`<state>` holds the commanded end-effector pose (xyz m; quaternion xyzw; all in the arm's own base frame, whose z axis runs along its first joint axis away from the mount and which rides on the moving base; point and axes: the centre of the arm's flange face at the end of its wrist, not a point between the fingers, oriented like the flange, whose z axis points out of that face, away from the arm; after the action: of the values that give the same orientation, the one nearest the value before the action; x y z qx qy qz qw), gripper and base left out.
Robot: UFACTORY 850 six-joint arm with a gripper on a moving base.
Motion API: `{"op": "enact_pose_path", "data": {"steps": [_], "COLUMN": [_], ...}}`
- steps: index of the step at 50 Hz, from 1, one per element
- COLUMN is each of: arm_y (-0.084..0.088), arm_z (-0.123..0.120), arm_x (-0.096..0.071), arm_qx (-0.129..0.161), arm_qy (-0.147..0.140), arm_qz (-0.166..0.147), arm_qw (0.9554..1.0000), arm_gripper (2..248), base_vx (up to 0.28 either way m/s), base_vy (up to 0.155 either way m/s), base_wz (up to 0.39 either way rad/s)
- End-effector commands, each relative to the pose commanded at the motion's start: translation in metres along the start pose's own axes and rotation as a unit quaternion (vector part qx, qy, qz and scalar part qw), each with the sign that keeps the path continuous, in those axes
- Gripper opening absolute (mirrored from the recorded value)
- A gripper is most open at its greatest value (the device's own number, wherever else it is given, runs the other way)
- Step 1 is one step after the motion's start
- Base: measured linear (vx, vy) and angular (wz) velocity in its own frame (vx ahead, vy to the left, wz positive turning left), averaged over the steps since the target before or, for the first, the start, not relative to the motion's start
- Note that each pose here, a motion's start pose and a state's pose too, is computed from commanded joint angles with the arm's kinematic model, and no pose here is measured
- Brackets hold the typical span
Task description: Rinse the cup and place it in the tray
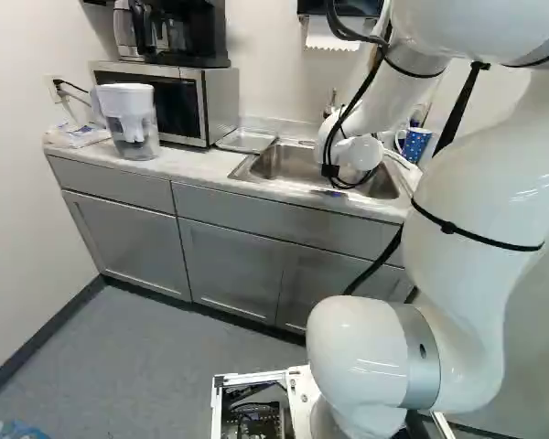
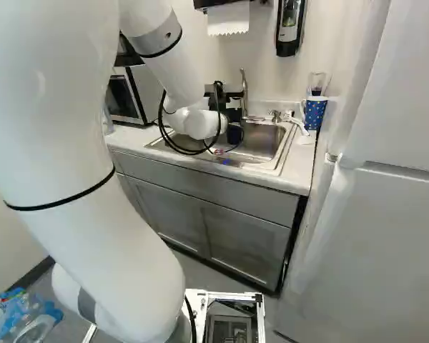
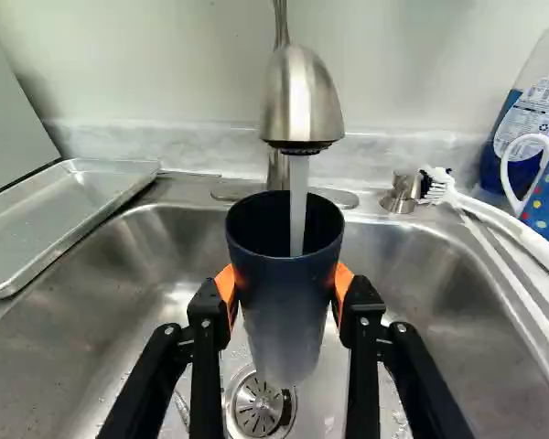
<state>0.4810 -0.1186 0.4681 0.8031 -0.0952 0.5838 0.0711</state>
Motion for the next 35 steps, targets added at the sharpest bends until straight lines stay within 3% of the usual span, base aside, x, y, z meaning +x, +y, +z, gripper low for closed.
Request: {"op": "enact_pose_path", "data": {"steps": [35], "arm_y": [0.0000], "arm_z": [0.0000], "arm_x": [0.0000], "arm_qx": [0.000], "arm_qy": [0.000], "arm_qz": [0.000], "arm_qw": [1.0000], "arm_gripper": [122], "base_vx": [0.000], "base_vy": [0.000], "base_wz": [0.000]}}
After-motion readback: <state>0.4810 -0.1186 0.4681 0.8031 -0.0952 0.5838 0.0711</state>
